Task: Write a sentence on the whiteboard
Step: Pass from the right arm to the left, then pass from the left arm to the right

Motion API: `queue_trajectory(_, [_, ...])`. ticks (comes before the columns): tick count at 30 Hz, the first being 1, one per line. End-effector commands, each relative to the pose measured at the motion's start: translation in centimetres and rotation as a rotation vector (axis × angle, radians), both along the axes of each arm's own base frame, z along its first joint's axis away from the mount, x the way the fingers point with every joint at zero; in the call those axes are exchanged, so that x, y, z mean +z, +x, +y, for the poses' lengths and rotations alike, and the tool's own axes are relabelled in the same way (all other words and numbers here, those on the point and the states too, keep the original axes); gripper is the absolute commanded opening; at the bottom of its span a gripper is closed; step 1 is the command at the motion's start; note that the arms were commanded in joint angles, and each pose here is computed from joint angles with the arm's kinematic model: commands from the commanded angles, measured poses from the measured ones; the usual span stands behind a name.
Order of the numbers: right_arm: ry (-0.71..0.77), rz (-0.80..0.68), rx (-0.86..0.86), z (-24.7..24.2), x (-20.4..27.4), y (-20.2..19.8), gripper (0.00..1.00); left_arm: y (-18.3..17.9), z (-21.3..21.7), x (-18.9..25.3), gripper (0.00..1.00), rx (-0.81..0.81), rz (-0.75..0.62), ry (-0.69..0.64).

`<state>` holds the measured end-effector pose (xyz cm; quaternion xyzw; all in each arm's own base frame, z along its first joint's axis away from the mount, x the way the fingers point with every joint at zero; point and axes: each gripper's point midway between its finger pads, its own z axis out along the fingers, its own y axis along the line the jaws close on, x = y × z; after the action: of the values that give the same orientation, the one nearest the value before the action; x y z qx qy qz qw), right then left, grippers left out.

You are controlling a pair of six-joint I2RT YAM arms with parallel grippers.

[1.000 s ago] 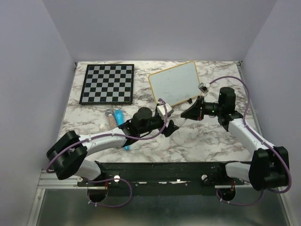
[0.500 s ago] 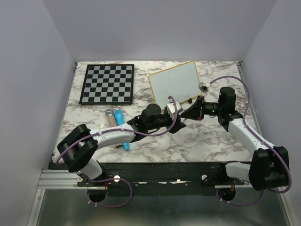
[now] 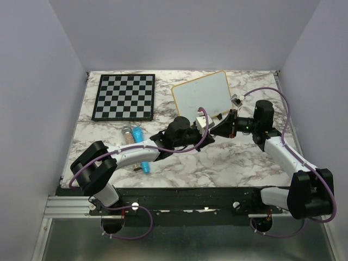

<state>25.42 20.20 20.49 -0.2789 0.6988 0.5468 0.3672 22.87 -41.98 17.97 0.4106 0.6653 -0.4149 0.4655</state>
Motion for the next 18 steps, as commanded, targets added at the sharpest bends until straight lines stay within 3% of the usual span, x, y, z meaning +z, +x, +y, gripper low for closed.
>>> queue_trajectory(1, [0.022, 0.019, 0.052, 0.5, 0.6, -0.8, 0.26, -0.6, -0.4, 0.7, 0.0, -0.04, -0.03, -0.02])
queue_trajectory(5, [0.023, 0.019, 0.053, 0.5, 0.6, -0.8, 0.4, -0.2, 0.0, 1.1, 0.0, -0.005, -0.025, -0.041])
queue_trajectory(18, [0.023, 0.037, 0.058, 0.6, 0.3, -0.7, 0.5, 0.4, 1.3, 2.1, 0.0, 0.041, -0.026, -0.093])
